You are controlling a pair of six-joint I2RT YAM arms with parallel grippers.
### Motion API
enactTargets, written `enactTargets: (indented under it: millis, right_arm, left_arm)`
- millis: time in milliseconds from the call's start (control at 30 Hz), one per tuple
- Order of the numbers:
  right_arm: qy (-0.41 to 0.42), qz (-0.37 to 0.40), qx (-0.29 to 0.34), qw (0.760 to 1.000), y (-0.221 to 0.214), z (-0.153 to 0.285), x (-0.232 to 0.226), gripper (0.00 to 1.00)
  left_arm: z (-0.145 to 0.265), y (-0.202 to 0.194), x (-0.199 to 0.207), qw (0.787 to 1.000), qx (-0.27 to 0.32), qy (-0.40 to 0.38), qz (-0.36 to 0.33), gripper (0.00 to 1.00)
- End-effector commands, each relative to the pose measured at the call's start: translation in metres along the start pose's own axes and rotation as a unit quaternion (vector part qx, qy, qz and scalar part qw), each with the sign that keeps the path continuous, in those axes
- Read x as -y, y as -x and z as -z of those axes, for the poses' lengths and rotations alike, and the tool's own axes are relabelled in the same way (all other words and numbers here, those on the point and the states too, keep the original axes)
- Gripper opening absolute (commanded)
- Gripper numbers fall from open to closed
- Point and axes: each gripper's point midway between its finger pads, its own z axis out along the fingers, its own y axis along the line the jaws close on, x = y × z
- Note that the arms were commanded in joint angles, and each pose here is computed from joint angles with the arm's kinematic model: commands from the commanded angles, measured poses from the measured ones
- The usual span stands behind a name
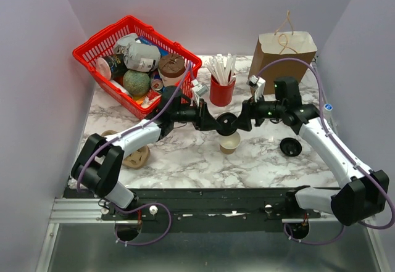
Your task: Pack the takeout coffee
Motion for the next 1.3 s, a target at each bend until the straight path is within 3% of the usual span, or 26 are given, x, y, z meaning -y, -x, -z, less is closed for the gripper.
enactTargets:
  millis: [0, 500, 1267]
  right_arm:
    - [-0.023, -0.024, -0.008, 0.999, -0.009, -0.008, 0.015, 0.78]
    - [-0.011, -0.048, -0.058, 0.997, -0.042, -0.028, 0.028, 0.79]
    - [-0.028, -0.083, -0.072, 0.994, -0.062, -0.044, 0.045, 0.79]
  left_arm:
    - [-0.005, 0.002, -0.003, 1.0, 0.0, -0.009, 0.029, 0.25]
    - [-0.011, -0.025, -0.027, 0.996, -0.018, 0.014, 0.081, 0.27]
    - [-0.017, -0.039, -0.046, 0.993, -0.032, 0.041, 0.103, 0.38]
